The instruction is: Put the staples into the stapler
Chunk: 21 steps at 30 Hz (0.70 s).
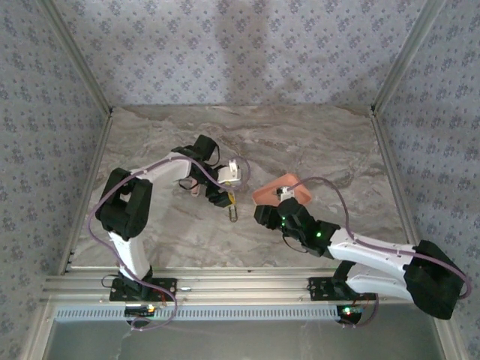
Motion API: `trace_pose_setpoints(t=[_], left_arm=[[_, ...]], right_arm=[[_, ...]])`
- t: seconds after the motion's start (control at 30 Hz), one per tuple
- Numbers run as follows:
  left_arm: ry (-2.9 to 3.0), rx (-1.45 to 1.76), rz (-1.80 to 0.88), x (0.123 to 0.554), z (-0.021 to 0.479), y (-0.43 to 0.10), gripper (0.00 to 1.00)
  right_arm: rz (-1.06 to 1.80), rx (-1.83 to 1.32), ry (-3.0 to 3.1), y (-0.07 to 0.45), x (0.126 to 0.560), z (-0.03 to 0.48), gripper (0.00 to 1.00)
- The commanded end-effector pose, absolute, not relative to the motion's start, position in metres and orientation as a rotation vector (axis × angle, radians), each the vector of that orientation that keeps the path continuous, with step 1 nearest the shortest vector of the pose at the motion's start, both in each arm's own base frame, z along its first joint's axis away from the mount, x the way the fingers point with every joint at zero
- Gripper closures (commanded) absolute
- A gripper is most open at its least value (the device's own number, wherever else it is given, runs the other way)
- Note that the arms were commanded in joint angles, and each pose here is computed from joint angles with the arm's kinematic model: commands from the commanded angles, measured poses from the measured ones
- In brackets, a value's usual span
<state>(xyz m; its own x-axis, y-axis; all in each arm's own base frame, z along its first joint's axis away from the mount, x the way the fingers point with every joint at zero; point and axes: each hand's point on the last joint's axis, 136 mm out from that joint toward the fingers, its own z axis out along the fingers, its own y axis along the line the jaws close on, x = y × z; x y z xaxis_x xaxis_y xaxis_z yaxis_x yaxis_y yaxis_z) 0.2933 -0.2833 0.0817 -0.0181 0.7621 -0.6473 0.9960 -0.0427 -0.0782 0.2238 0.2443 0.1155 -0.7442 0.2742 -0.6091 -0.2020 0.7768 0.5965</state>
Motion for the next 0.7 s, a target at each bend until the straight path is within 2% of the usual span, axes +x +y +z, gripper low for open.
trace_pose_setpoints(t=[0.0,0.67], left_arm=[[1.86,1.962,-0.742,0.281,0.073,-0.275,0.23],[1.802,2.069,-0.712,0.249,0.085,-0.277,0.27]], right_arm=[[0.815,0.073,2.257,0.232,0.224,0.109,0.56],[0.825,0.104,2.256,0.223,0.227,0.108,0.56]])
